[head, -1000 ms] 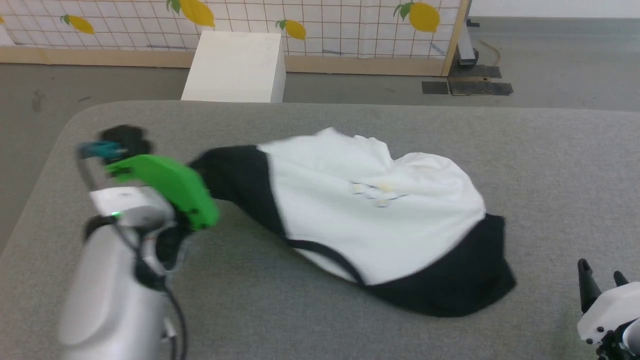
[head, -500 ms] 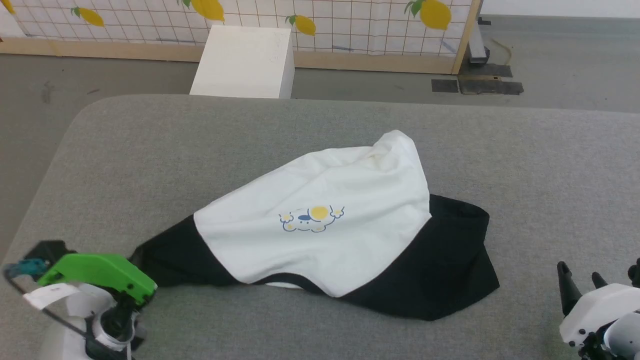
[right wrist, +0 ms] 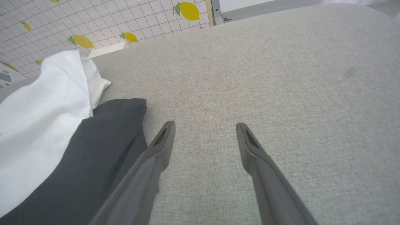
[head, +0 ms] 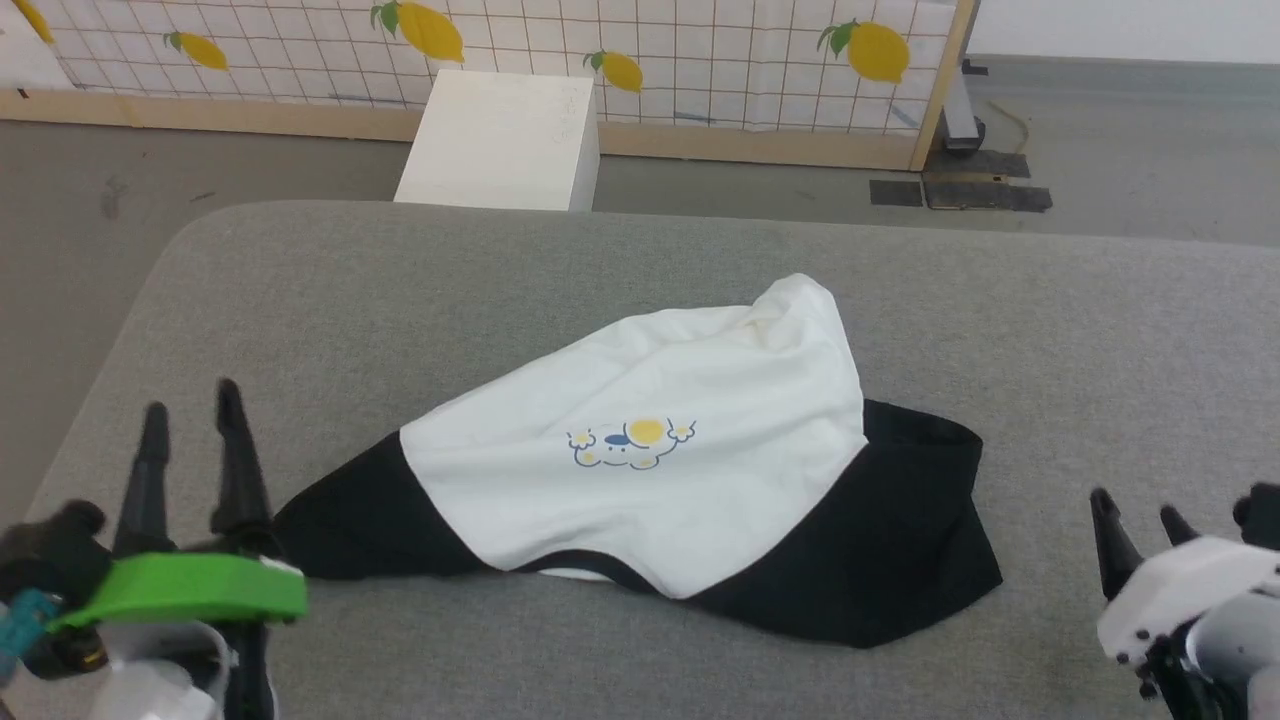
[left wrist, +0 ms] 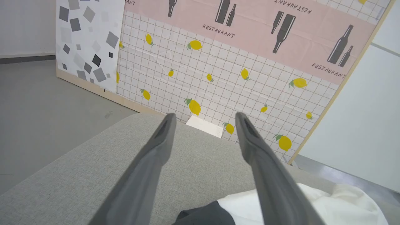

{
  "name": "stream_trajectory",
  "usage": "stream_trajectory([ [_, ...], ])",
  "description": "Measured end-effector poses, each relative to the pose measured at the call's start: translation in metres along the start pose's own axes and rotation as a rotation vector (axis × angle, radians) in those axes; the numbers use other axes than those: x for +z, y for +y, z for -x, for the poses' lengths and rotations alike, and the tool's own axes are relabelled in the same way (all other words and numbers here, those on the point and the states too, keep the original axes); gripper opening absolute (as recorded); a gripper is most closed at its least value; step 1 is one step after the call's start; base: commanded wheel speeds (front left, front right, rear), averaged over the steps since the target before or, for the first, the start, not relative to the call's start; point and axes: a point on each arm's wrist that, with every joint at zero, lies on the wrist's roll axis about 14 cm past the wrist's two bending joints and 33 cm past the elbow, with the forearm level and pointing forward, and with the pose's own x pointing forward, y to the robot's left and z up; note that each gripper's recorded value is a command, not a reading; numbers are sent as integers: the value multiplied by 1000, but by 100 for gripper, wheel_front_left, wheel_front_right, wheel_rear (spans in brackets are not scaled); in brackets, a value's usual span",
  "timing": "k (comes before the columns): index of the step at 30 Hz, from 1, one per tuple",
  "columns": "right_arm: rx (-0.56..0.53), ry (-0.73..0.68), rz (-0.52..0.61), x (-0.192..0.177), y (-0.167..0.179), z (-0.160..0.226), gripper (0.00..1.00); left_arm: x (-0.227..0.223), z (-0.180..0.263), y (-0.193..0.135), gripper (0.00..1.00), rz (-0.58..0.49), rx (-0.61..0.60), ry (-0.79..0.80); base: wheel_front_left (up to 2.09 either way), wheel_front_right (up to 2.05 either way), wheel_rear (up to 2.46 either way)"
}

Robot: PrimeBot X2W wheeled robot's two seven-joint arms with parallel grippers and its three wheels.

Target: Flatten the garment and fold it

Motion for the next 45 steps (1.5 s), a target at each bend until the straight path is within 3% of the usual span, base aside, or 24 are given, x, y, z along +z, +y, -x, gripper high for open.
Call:
stream_trajectory([
  [7, 211, -45, 97, 50, 86, -25, 100, -21, 14, -15, 100, -102, -51, 36, 0, 0, 0],
  [11, 356, -3, 241, 65, 155, -39, 100, -22, 14, -17, 100, -103, -43, 28, 0, 0, 0],
  [15, 406, 128, 436, 53, 197, -58, 100, -24, 13, -13, 100, -104, -26, 30, 0, 0, 0],
  [21, 335, 368, 639, 24, 201, -99, 100, -22, -1, -13, 100, -108, -24, 9, 0, 0, 0],
  [30, 382, 631, 710, -56, 208, -117, 100, -38, -9, 1, 100, -139, 18, 54, 0, 0, 0],
  [31, 388, 642, 701, -60, 209, -119, 47, -40, -9, 2, 100, -141, 21, 60, 0, 0, 0],
  [33, 403, 626, 691, -59, 213, -125, 0, -44, -8, 3, 100, -140, 27, 73, 0, 0, 0],
  [39, 394, 507, 589, -31, 215, -149, 0, -51, -8, 4, 100, -133, 29, 93, 0, 0, 0],
  [45, 324, 279, 517, 44, 218, -183, 0, -54, -12, -1, 100, -118, 16, 99, 0, 0, 0],
])
